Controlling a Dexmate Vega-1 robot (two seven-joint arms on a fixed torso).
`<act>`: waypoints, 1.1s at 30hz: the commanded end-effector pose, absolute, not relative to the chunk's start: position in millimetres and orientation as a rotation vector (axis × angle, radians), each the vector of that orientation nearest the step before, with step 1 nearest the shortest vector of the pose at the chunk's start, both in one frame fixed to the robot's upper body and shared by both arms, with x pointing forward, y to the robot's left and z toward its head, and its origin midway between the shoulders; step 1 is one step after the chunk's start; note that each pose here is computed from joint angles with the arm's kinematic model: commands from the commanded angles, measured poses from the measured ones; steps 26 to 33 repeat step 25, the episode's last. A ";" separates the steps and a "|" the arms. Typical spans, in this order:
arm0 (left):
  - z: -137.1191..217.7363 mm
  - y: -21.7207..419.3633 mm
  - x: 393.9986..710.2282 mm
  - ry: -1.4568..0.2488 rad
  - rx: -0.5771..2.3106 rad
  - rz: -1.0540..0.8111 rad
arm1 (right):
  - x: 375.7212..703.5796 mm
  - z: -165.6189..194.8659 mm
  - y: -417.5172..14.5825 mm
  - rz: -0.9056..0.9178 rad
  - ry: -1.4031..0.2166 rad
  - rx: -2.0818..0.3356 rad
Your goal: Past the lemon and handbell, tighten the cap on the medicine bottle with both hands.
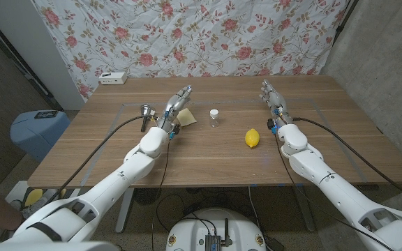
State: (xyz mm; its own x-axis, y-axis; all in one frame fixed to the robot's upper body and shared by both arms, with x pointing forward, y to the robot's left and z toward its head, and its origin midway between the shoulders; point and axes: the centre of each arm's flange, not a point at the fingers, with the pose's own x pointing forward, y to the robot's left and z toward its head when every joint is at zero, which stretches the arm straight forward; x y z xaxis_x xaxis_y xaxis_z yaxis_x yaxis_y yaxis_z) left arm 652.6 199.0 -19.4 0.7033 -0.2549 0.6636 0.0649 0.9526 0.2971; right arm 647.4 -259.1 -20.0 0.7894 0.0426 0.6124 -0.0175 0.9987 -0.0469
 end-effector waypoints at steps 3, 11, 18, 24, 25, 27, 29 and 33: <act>-19.2 207.0 661.4 -0.742 0.197 -0.144 | 656.2 -21.3 -265.8 0.079 -0.656 0.049; -20.3 217.2 663.2 -0.711 0.166 -0.132 | 665.7 -24.8 -267.9 0.105 -0.646 0.082; -25.9 225.7 665.7 -0.673 0.151 -0.126 | 673.6 -28.9 -267.5 0.112 -0.637 0.113; -32.8 232.6 666.5 -0.653 0.127 -0.113 | 679.2 -29.6 -263.2 0.114 -0.624 0.127; -34.0 233.8 666.3 -0.647 0.127 -0.109 | 679.6 -29.5 -262.3 0.112 -0.619 0.124; -34.0 233.8 666.3 -0.647 0.127 -0.109 | 679.6 -29.5 -262.3 0.112 -0.619 0.124; -34.0 233.8 666.3 -0.647 0.127 -0.109 | 679.6 -29.5 -262.3 0.112 -0.619 0.124; -34.0 233.8 666.3 -0.647 0.127 -0.109 | 679.6 -29.5 -262.3 0.112 -0.619 0.124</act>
